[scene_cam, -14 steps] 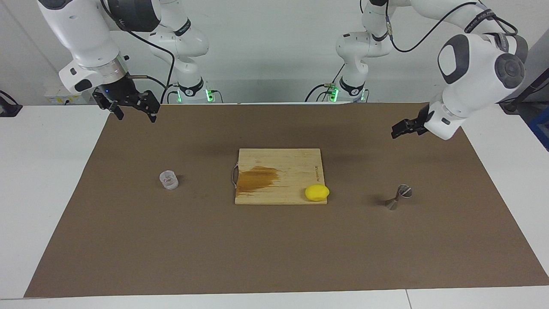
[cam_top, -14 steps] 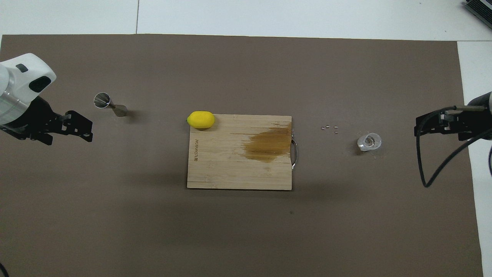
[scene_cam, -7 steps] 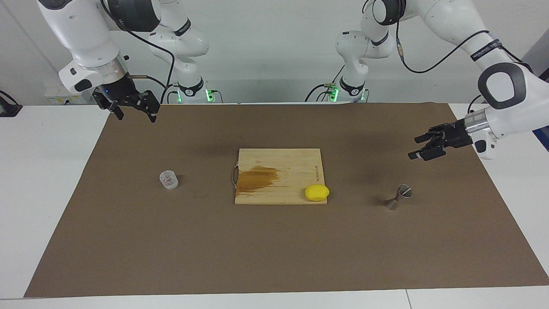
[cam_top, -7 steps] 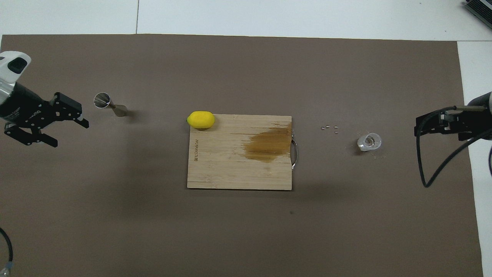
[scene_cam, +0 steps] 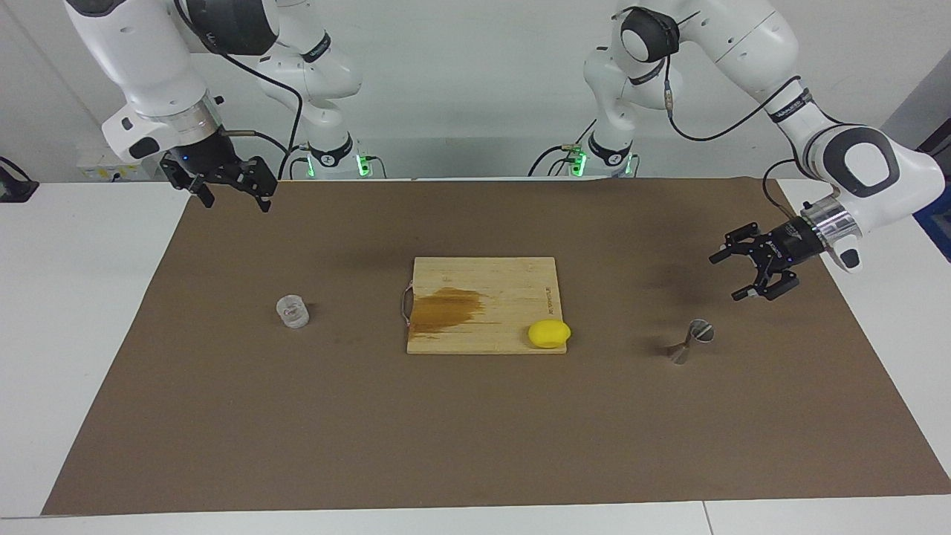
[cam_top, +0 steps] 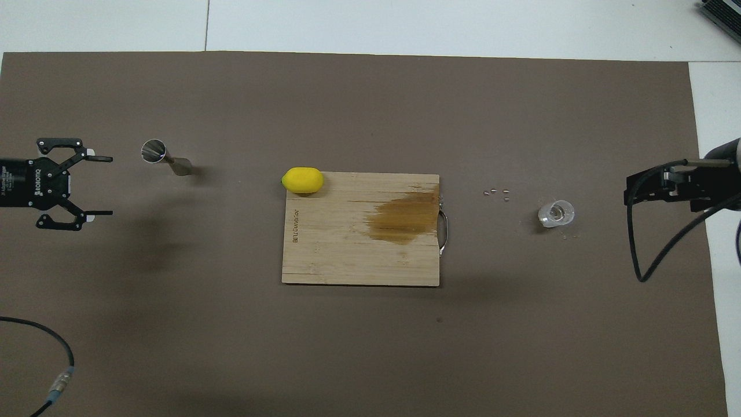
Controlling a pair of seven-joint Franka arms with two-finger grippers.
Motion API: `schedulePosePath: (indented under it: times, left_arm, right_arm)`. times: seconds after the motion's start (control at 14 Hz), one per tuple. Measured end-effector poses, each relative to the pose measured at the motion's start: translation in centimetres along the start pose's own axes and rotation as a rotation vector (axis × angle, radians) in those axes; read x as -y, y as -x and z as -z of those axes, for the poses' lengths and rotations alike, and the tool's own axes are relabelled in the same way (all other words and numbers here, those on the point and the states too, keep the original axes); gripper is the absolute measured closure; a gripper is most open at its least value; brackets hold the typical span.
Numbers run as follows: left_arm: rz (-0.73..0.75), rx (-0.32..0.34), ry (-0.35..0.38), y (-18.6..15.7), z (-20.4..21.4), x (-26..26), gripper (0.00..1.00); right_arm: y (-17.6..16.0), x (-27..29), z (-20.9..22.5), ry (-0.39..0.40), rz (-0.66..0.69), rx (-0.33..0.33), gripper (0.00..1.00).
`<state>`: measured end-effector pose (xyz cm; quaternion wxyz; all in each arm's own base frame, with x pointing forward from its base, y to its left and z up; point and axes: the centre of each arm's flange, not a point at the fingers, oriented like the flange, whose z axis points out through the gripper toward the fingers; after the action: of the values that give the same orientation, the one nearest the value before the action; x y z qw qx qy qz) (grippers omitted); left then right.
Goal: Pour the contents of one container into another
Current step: 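Move the open left gripper toward the small metal cup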
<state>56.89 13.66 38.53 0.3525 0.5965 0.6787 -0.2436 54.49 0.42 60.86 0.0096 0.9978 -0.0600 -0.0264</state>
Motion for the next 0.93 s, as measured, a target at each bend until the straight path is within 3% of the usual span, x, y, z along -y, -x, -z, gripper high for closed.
schedulePosePath:
  times: [0.36, 0.64, 0.93]
  left_arm:
    - [0.315, 0.098, 0.201, -2.0, -0.8, 0.8, 0.00]
    - [0.470, 0.116, 0.317, -1.5, -1.8, 0.2, 0.00]
    - [0.542, 0.111, 0.389, -0.1, -3.3, -0.5, 0.00]
  right_arm:
    - [0.0, 0.0, 0.0, 0.000, 0.000, 0.000, 0.00]
    - [0.0, 0.0, 0.0, 0.000, 0.000, 0.000, 0.00]
    - [0.0, 0.0, 0.0, 0.000, 0.000, 0.000, 0.00]
